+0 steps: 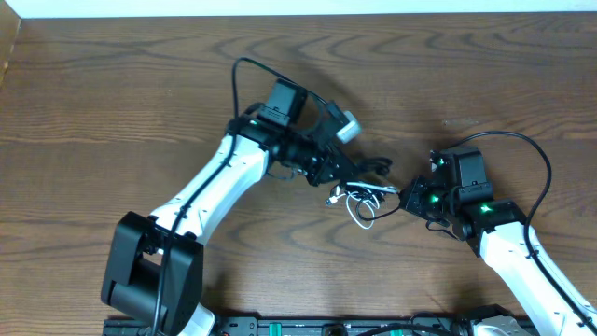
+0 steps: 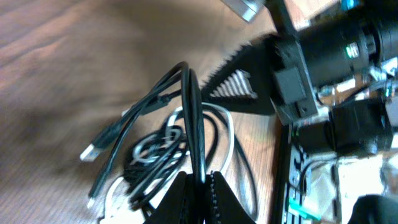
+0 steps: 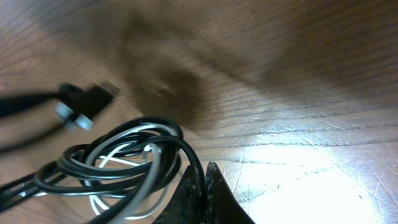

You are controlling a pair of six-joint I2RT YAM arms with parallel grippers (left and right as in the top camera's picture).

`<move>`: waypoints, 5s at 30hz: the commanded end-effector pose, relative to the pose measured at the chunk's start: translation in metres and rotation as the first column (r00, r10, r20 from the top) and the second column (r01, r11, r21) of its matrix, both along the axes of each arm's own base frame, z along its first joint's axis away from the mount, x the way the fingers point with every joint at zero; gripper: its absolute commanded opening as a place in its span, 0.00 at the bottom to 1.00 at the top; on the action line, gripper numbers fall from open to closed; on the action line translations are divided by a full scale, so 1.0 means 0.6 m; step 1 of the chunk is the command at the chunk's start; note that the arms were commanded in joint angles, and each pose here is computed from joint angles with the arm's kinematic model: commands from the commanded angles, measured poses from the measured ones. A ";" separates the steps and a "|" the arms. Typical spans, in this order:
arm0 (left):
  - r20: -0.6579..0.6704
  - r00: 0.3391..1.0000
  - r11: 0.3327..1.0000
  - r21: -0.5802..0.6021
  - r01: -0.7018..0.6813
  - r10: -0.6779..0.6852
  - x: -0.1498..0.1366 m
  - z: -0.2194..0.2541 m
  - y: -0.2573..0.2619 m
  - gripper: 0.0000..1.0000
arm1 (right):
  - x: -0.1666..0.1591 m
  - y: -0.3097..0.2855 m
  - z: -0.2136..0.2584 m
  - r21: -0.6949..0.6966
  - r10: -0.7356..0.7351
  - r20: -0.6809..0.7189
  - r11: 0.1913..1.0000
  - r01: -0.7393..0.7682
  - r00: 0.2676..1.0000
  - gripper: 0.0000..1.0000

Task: Untangle cables

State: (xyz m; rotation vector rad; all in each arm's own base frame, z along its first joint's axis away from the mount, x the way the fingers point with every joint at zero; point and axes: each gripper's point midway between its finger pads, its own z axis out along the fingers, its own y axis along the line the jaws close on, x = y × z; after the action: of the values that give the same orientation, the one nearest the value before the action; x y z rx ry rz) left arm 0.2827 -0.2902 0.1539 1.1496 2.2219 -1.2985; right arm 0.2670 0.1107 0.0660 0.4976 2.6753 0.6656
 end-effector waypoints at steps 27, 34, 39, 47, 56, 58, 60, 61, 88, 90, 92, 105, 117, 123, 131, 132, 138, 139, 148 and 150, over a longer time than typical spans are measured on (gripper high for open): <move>-0.076 0.994 0.994 -0.074 -0.086 0.080 0.023 0.043 0.017 0.07 | 0.024 0.058 0.083 0.337 0.162 0.181 0.917 -0.216 0.970 0.59; -0.098 0.995 0.985 -0.174 -0.002 -0.015 -0.005 0.072 -0.007 0.08 | 0.020 0.063 0.075 0.307 0.171 0.168 0.927 -0.216 0.971 0.60; -0.107 0.987 0.943 -0.324 0.082 -0.122 -0.026 0.117 -0.016 0.07 | 0.029 0.049 0.065 0.258 0.139 0.167 0.950 -0.179 0.976 0.60; -0.056 0.988 0.932 -0.342 0.116 -0.143 -0.029 0.120 -0.016 0.07 | 0.027 0.085 0.109 0.497 0.065 0.071 0.863 -0.092 0.995 0.56; -0.034 0.986 0.928 -0.346 0.140 -0.162 -0.035 0.121 -0.022 0.08 | 0.037 0.101 0.145 0.626 0.012 0.000 0.780 -0.009 1.000 0.43; -0.016 0.984 0.924 -0.348 0.162 -0.178 -0.042 0.120 -0.028 0.07 | 0.039 0.100 0.144 0.637 -0.014 -0.039 0.770 0.036 0.999 0.39; -0.006 0.981 0.920 -0.349 0.180 -0.194 -0.049 0.121 -0.034 0.07 | 0.039 0.100 0.144 0.646 -0.029 -0.069 0.760 0.067 0.997 0.38; 0.001 0.980 0.918 -0.350 0.189 -0.201 -0.052 0.121 -0.036 0.08 | 0.039 0.100 0.144 0.651 -0.036 -0.083 0.755 0.081 0.996 0.37; 0.021 0.955 0.892 -0.352 0.283 -0.295 -0.102 0.121 -0.073 0.08 | 0.035 0.122 0.129 0.622 -0.097 -0.170 0.762 0.183 0.981 0.29; 0.021 0.955 0.892 -0.352 0.284 -0.296 -0.103 0.121 -0.073 0.07 | 0.034 0.125 0.128 0.618 -0.095 -0.168 0.765 0.180 0.981 0.29; 0.021 0.955 0.892 -0.352 0.284 -0.296 -0.103 0.121 -0.073 0.07 | 0.033 0.128 0.127 0.615 -0.092 -0.167 0.768 0.177 0.982 0.30; 0.021 0.959 0.904 -0.330 0.273 -0.282 -0.098 0.114 -0.073 0.08 | 0.041 0.115 0.112 0.538 -0.088 -0.061 0.836 0.107 0.994 0.01; -0.018 0.997 0.997 0.003 0.071 -0.071 -0.051 0.020 -0.044 0.07 | 0.035 -0.010 0.025 0.236 -0.250 -0.087 0.935 0.264 0.964 0.01; -0.001 0.974 0.928 0.303 -0.218 0.229 0.009 -0.047 0.011 0.07 | 0.031 -0.050 0.011 0.176 -0.287 -0.093 0.938 0.300 0.953 0.01; 0.066 0.852 0.671 0.585 -0.455 0.520 0.037 -0.115 0.101 0.07 | 0.025 -0.075 -0.003 0.100 -0.336 -0.098 0.933 0.345 0.937 0.01; 0.091 0.829 0.626 0.612 -0.484 0.552 0.041 -0.122 0.115 0.08 | 0.024 -0.080 -0.005 0.083 -0.345 -0.098 0.932 0.353 0.933 0.01; 0.095 0.841 0.617 0.637 -0.462 0.532 0.038 -0.136 0.120 0.08 | 0.021 -0.095 -0.012 0.032 -0.366 -0.089 0.929 0.370 0.926 0.01; 0.081 0.846 0.627 0.635 -0.452 0.527 0.036 -0.137 0.116 0.08 | 0.021 -0.094 -0.012 0.031 -0.363 -0.089 0.930 0.367 0.927 0.02; 0.065 0.846 0.625 0.645 -0.440 0.529 0.036 -0.151 0.115 0.12 | 0.028 -0.076 0.006 0.008 -0.147 0.003 0.989 0.147 0.989 0.48; 0.068 0.840 0.623 0.639 -0.451 0.539 0.042 -0.150 0.118 0.13 | 0.034 -0.068 0.029 0.014 -0.101 0.016 0.995 0.100 0.995 0.50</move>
State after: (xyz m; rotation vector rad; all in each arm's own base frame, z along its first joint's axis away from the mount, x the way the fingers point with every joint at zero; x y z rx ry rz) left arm 0.2989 -0.2231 0.0634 0.5487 2.9093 -0.4074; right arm 0.2757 0.0629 0.0617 0.8026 2.6157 0.6231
